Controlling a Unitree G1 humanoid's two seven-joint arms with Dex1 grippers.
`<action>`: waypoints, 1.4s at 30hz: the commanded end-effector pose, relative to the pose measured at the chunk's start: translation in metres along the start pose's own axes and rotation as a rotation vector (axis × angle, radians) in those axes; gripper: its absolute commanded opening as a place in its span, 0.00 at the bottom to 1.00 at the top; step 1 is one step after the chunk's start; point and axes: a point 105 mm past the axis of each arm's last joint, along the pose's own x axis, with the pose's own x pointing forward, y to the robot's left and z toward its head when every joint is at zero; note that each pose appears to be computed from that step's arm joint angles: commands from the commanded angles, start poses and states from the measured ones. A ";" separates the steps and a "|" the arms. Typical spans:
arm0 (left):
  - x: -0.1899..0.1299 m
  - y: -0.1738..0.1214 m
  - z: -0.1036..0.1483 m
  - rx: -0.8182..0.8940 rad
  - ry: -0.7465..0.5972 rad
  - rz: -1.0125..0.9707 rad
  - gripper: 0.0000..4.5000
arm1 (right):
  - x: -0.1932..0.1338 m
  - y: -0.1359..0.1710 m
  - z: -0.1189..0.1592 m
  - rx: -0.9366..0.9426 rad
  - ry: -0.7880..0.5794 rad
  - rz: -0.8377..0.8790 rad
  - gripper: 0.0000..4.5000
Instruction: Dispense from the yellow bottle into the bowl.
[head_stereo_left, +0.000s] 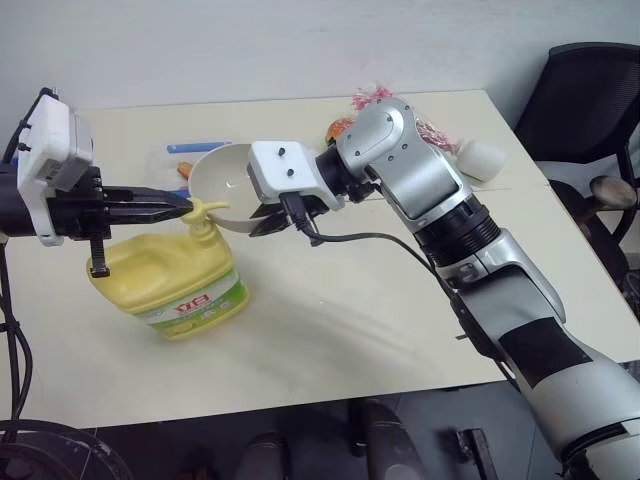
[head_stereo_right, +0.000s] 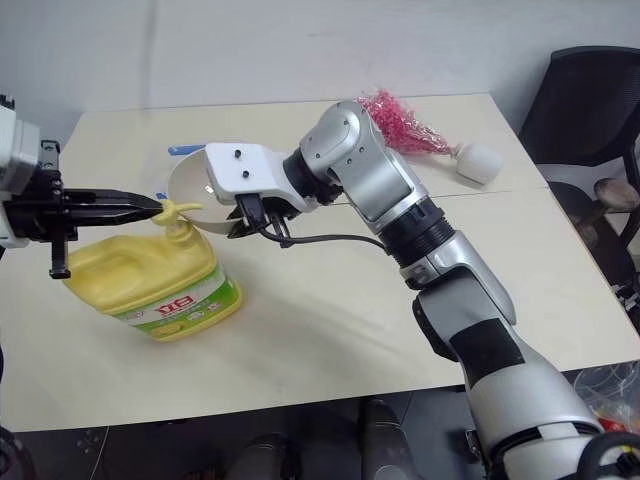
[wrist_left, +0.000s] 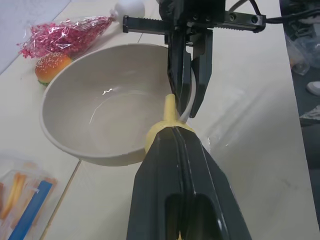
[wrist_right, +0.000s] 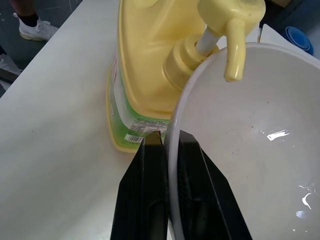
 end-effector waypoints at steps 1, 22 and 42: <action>0.005 -0.002 -0.018 -0.019 0.093 -0.025 0.00 | -0.006 -0.004 0.017 -0.067 -0.025 -0.013 0.00; 0.013 -0.013 -0.052 -0.104 0.197 -0.131 0.00 | -0.006 0.005 0.024 -0.114 -0.030 0.044 0.00; 0.025 -0.005 -0.060 -0.165 0.162 -0.112 0.00 | -0.007 0.004 0.023 -0.122 -0.028 0.027 0.00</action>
